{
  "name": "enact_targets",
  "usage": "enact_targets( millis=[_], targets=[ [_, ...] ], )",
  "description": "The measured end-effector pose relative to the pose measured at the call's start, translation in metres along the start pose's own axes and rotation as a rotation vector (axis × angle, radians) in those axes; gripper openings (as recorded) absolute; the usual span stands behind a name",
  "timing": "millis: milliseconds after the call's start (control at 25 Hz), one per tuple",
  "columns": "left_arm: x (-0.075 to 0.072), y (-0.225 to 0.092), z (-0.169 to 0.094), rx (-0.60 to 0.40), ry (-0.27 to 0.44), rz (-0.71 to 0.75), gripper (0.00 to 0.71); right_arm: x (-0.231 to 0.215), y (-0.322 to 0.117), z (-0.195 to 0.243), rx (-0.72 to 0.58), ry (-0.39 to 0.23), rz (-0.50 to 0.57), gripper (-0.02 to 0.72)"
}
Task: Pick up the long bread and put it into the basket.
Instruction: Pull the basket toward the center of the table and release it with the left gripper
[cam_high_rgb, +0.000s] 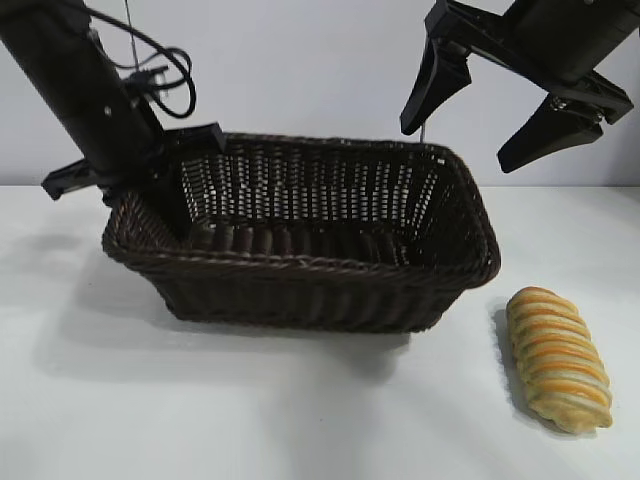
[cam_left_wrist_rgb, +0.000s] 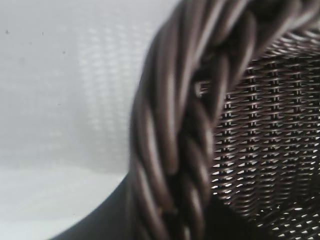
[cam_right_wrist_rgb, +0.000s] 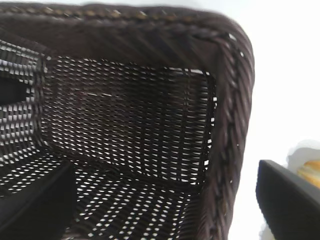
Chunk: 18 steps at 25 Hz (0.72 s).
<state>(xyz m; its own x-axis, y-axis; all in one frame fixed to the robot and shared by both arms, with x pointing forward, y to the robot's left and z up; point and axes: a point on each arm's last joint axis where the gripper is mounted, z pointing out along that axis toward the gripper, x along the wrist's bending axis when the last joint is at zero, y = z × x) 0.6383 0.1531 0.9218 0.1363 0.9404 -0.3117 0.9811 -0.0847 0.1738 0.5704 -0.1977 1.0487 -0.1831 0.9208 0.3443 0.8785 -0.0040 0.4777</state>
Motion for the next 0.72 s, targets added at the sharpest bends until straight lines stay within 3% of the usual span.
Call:
enact_targets(
  millis=[200,280,400,440,560,720],
  targets=[
    [0.000,0.001,0.000,-0.007,-0.004,-0.004,0.116,0.000,0.000,0.000,0.001,0.000,0.000,0.695],
    [-0.001,0.000,0.000,-0.004,-0.008,-0.012,0.230,0.000,0.000,0.000,0.003,0.000,0.000,0.695],
    [-0.002,0.000,-0.002,0.015,-0.016,-0.033,0.522,0.000,0.000,0.000,0.003,0.000,0.000,0.695],
    [-0.004,0.000,-0.005,0.014,-0.019,-0.038,0.589,0.000,0.000,0.000,0.003,0.000,0.000,0.695],
    [-0.008,0.005,-0.024,-0.014,-0.006,-0.021,0.667,0.000,0.000,0.000,0.003,0.000,0.000,0.695],
    [-0.011,0.015,-0.062,-0.070,0.087,0.027,0.689,0.000,-0.001,0.000,0.007,0.001,0.000,0.695]
  ],
)
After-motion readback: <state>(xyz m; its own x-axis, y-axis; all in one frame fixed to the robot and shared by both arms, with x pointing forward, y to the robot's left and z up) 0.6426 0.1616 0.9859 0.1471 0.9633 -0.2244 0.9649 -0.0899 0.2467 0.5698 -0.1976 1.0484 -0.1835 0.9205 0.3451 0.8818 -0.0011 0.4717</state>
